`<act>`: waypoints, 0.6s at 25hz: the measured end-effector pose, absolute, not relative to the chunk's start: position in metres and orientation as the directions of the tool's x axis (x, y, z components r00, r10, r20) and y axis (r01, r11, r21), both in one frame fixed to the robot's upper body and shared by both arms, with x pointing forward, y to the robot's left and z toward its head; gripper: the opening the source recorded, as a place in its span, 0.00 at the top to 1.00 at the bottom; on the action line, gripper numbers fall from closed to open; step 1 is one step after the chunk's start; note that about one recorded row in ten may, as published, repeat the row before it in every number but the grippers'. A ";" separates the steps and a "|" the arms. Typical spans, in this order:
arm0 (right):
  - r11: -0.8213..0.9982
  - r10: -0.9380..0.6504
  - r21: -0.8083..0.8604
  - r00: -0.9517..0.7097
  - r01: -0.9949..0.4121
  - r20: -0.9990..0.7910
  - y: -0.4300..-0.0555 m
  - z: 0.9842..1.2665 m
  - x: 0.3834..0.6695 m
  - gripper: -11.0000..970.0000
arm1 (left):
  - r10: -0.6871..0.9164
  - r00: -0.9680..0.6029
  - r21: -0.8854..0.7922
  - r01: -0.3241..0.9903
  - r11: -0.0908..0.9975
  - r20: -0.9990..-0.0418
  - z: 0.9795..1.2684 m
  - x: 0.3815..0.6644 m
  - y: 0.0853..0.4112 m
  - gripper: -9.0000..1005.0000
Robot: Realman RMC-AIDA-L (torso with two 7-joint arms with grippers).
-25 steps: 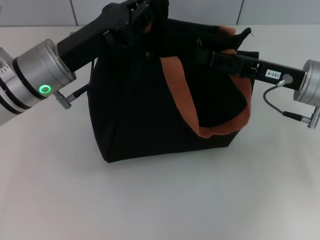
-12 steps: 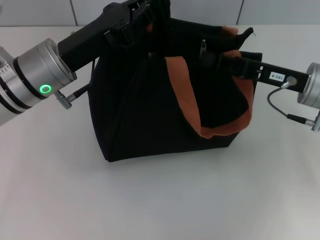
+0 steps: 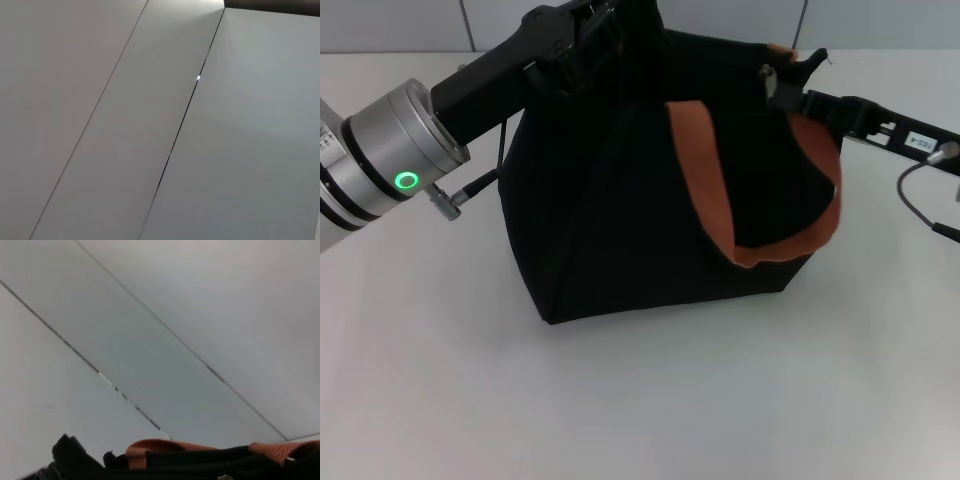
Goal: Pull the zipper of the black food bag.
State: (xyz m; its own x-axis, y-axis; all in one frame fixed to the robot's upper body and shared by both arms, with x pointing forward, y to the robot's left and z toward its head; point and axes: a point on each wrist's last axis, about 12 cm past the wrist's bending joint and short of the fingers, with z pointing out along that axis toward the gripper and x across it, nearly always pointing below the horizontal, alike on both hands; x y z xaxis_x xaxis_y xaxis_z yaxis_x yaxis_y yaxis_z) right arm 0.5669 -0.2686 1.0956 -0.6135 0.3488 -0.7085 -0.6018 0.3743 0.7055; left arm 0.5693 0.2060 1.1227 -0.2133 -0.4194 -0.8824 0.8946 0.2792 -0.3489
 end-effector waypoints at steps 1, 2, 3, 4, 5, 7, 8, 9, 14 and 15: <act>0.379 0.359 0.709 -0.611 -0.595 -0.705 -0.271 1.095 0.566 0.99 | -0.419 -0.213 -0.349 0.895 0.279 -0.882 1.123 0.569 0.206 0.96; 0.381 0.366 0.712 -0.611 -0.590 -0.702 -0.273 1.094 0.565 0.99 | -0.420 -0.213 -0.349 0.894 0.280 -0.882 1.123 0.569 0.206 0.96; 0.386 0.376 0.716 -0.609 -0.582 -0.698 -0.275 1.094 0.564 0.99 | -0.420 -0.213 -0.349 0.894 0.280 -0.882 1.123 0.569 0.206 0.96; 0.392 0.390 0.721 -0.606 -0.572 -0.693 -0.279 1.092 0.562 0.99 | -0.420 -0.213 -0.349 0.894 0.280 -0.882 1.122 0.569 0.206 0.96; 0.392 0.390 0.721 -0.606 -0.572 -0.693 -0.279 1.092 0.562 0.99 | -0.420 -0.213 -0.349 0.894 0.280 -0.882 1.122 0.569 0.206 0.96; 0.395 0.415 0.726 -0.596 -0.563 -0.688 -0.284 1.091 0.560 0.99 | -0.420 -0.213 -0.350 0.894 0.281 -0.882 1.122 0.569 0.207 0.96; 0.393 0.437 0.726 -0.580 -0.564 -0.687 -0.287 1.091 0.557 0.99 | -0.421 -0.213 -0.350 0.893 0.281 -0.882 1.122 0.568 0.207 0.96; 0.393 0.437 0.726 -0.580 -0.564 -0.687 -0.287 1.091 0.557 0.99 | -0.421 -0.213 -0.350 0.893 0.281 -0.882 1.122 0.568 0.207 0.96; 0.396 0.531 0.682 -0.453 -0.615 -0.716 -0.300 1.091 0.540 0.99 | -0.421 -0.213 -0.352 0.891 0.286 -0.882 1.121 0.568 0.208 0.96; 0.404 0.549 0.670 -0.421 -0.623 -0.722 -0.303 1.090 0.536 0.99 | -0.420 -0.209 -0.350 0.890 0.292 -0.883 1.121 0.568 0.209 0.96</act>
